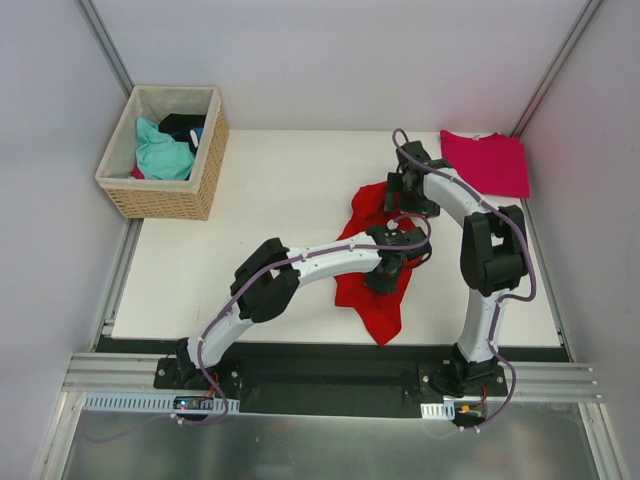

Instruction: Fold and stack the t-shirts

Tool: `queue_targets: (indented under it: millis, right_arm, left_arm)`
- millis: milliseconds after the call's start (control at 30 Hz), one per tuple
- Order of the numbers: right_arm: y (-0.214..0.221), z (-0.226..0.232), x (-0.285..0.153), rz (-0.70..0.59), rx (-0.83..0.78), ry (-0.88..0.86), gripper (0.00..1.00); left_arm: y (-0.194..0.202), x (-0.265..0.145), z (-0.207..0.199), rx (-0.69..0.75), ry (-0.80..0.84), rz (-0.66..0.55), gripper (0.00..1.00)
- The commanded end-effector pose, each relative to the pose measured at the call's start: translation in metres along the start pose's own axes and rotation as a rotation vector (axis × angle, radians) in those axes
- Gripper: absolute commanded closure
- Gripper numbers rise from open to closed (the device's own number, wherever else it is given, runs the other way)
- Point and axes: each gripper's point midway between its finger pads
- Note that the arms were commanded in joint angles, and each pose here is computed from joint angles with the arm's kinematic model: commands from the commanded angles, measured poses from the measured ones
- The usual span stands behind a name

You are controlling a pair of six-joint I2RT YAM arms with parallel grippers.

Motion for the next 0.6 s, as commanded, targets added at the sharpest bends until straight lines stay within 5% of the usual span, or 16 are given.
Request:
queue_targets:
  millis: [0, 567]
  right_arm:
    - [0.023, 0.023, 0.0, 0.029, 0.019, -0.074, 0.04]
    - [0.093, 0.017, -0.04, 0.025, 0.024, -0.037, 0.04]
  left_arm:
    - [-0.017, -0.036, 0.004, -0.033, 0.028, -0.066, 1.0]
    - [-0.025, -0.058, 0.005, -0.036, 0.049, -0.116, 1.0]
Point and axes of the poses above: each gripper's point midway between its finger pads, its own x axis out along the fingers, its own z axis along the line the jaws close on, y = z × x, and after that the axes turned 14 degrees about -x, right-handed
